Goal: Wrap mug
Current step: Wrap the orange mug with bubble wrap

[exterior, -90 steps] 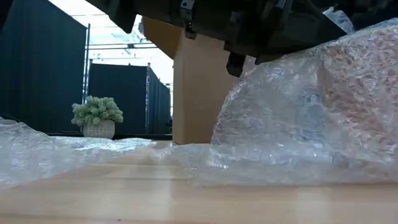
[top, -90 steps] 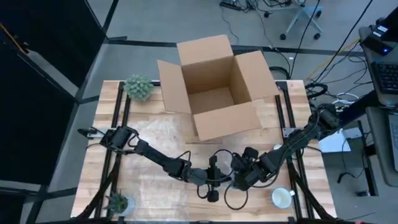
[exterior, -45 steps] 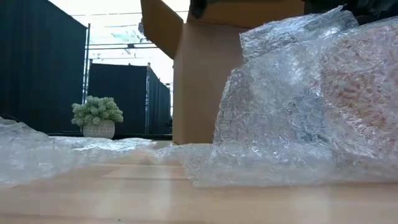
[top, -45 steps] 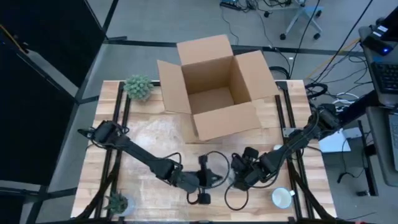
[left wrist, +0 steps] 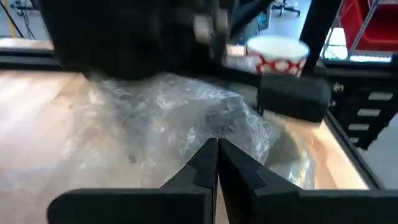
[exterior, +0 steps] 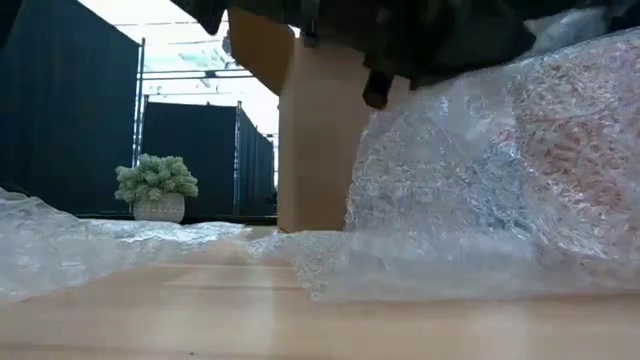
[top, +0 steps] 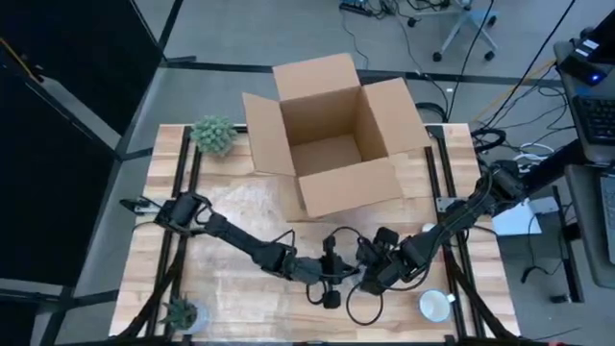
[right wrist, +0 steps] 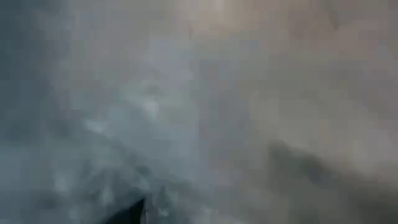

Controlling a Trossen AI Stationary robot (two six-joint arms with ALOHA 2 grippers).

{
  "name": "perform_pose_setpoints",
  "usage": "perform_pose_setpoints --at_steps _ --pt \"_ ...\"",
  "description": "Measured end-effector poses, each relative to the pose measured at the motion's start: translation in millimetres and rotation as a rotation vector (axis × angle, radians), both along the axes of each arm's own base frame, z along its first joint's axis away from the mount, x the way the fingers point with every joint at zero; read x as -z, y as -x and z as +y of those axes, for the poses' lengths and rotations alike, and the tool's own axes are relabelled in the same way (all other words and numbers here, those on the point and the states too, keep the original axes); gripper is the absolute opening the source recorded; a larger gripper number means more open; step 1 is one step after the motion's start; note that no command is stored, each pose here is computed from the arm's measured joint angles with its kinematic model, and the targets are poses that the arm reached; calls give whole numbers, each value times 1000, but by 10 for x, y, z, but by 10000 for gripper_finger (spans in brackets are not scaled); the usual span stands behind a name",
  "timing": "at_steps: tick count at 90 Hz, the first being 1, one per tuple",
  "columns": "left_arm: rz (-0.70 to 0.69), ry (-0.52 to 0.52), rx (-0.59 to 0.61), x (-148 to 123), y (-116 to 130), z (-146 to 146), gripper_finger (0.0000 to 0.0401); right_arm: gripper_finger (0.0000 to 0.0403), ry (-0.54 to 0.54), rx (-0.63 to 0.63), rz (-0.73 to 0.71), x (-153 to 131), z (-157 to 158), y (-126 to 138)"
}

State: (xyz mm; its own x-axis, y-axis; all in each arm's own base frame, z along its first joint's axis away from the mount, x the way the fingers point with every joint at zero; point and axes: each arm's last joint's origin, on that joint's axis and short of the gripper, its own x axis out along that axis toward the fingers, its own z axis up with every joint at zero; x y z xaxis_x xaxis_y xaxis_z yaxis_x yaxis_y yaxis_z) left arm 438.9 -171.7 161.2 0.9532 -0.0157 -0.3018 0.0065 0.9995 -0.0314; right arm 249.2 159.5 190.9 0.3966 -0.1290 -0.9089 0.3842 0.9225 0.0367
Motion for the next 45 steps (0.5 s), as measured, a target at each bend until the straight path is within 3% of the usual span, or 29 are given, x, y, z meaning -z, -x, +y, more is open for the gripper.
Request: perform_pose_setpoints --at_steps 19,45 --pt "4 1 4 115 -33 -12 0 254 -9 -7 -2 -56 -11 18" --pt "5 1 10 114 -31 -12 0 254 -85 -68 87 -530 -14 94"
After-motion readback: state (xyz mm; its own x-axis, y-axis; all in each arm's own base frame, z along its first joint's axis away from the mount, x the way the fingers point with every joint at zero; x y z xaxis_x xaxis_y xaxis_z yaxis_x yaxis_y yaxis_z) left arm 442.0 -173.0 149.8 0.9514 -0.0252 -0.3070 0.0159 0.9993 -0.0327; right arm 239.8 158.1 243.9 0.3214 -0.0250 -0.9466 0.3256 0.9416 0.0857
